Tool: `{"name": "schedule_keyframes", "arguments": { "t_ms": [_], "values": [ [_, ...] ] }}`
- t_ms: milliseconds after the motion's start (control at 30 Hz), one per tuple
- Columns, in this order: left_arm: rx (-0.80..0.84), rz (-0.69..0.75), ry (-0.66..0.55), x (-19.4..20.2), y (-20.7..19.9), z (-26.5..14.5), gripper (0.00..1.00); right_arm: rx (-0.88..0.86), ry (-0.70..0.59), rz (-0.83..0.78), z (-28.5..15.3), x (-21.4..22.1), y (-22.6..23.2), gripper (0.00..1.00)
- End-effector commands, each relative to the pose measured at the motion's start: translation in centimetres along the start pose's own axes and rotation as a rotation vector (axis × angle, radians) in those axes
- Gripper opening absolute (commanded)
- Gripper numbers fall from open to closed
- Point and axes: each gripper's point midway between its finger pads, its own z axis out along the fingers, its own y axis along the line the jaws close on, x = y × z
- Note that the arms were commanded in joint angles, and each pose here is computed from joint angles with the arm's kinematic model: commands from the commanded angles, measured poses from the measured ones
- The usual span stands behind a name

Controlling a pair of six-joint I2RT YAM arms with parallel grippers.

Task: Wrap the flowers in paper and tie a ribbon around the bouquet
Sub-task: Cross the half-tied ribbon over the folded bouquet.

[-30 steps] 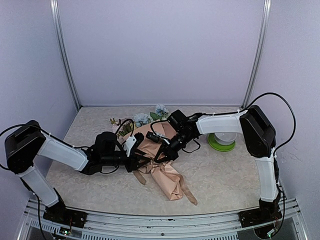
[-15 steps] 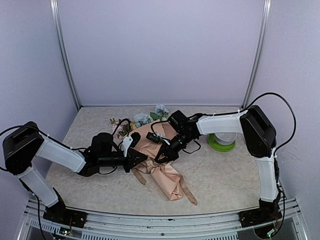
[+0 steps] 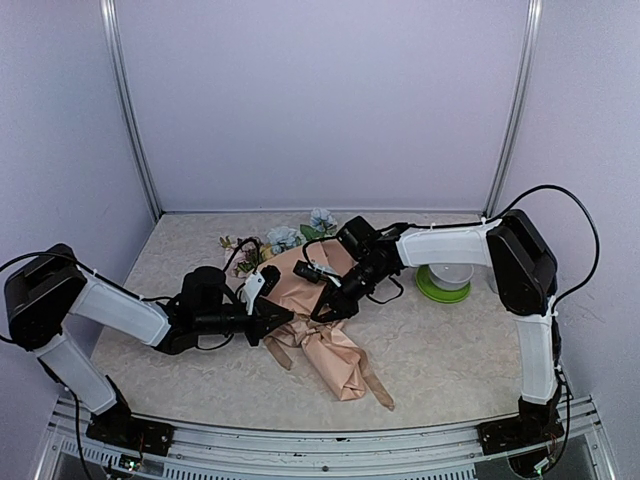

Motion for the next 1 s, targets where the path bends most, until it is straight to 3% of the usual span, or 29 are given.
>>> {"name": "schedule_keyframes", "arguments": {
  "t_ms": [0, 200, 633, 967],
  "values": [
    [-0.008, 0.021, -0.013, -0.4, 0.1, -0.4, 0.00, 0.013, 0.005, -0.008, -0.8, -0.6, 0.9, 0.12],
    [-0.012, 0.027, -0.002, -0.2, 0.2, -0.4, 0.00, 0.023, 0.009, 0.000, -1.0, -0.6, 0.8, 0.00],
    [-0.026, 0.010, 0.039, 1.2, 0.2, -0.8, 0.00, 0.121, -0.069, 0.048, -2.4, -2.6, -0.7, 0.00],
    [-0.030, 0.014, 0.038, 1.3, 0.2, -0.8, 0.00, 0.101, -0.072, 0.072, -2.4, -2.0, -0.4, 0.08]
  ]
}}
